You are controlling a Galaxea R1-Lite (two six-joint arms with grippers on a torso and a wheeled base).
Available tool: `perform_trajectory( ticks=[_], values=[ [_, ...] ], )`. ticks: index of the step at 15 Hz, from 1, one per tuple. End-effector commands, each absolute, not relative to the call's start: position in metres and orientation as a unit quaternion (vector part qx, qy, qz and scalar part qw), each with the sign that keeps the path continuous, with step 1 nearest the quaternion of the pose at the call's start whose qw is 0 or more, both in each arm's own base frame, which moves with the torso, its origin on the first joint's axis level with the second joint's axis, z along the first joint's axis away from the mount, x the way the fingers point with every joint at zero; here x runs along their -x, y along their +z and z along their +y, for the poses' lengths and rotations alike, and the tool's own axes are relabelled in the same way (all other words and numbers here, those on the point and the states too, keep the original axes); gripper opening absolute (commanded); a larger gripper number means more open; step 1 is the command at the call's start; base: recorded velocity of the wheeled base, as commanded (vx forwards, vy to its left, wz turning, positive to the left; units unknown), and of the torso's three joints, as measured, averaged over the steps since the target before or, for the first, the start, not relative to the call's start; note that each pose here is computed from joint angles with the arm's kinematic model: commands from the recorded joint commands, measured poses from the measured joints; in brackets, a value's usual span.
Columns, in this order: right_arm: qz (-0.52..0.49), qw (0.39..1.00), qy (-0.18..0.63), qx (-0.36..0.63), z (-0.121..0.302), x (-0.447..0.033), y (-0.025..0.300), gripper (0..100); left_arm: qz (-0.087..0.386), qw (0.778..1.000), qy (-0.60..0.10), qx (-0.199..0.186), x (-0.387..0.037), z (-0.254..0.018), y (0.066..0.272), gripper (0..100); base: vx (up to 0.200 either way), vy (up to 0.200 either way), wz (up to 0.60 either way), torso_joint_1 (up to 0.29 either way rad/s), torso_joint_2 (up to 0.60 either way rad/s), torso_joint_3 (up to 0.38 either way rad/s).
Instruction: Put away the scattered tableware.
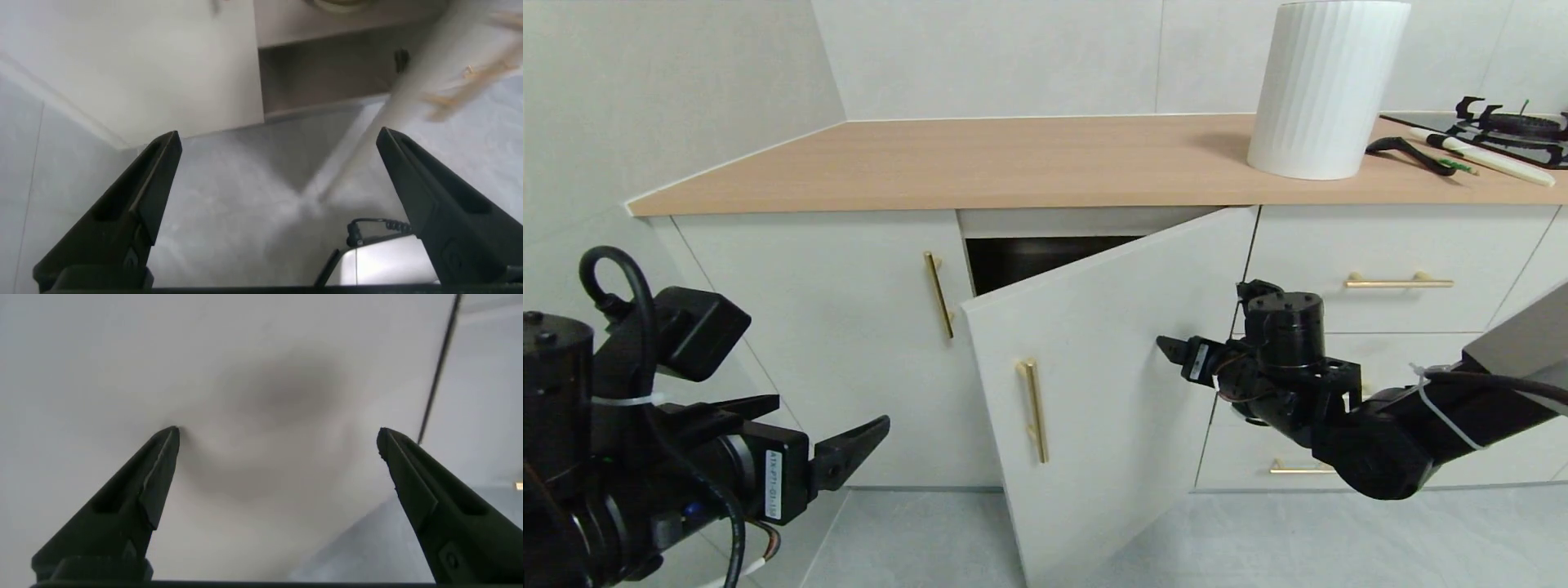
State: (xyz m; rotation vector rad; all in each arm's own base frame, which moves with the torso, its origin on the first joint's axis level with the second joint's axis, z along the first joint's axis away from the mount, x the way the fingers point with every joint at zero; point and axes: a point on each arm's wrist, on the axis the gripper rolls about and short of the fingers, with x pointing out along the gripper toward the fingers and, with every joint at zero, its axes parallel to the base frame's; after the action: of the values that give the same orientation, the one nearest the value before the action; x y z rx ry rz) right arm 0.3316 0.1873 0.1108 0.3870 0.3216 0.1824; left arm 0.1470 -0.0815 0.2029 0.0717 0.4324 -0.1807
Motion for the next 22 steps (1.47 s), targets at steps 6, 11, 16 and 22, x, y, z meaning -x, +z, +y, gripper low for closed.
perform_trajectory(
  ticks=[6,11,16,22],
  values=[
    [0.130,0.966,0.049,-0.219,0.196,-0.354,0.106,100,0.216,0.972,-0.089,-0.036,-0.148,-0.082,0.202,100,0.000,0.000,0.00,0.000,0.00,0.000],
    [0.105,0.967,-0.007,-0.232,0.191,-0.377,0.100,100,0.216,0.972,-0.089,-0.036,-0.148,-0.082,0.202,100,0.000,0.000,0.00,0.000,0.00,0.000],
    [0.083,0.967,-0.060,-0.232,0.181,-0.399,0.092,100,0.216,0.972,-0.089,-0.035,-0.148,-0.082,0.202,100,0.000,0.000,0.00,0.000,0.00,0.000],
    [0.063,0.965,-0.093,-0.236,0.172,-0.411,0.093,100,0.216,0.972,-0.089,-0.034,-0.148,-0.082,0.202,100,0.000,0.000,0.00,0.000,0.00,0.000]
  ],
)
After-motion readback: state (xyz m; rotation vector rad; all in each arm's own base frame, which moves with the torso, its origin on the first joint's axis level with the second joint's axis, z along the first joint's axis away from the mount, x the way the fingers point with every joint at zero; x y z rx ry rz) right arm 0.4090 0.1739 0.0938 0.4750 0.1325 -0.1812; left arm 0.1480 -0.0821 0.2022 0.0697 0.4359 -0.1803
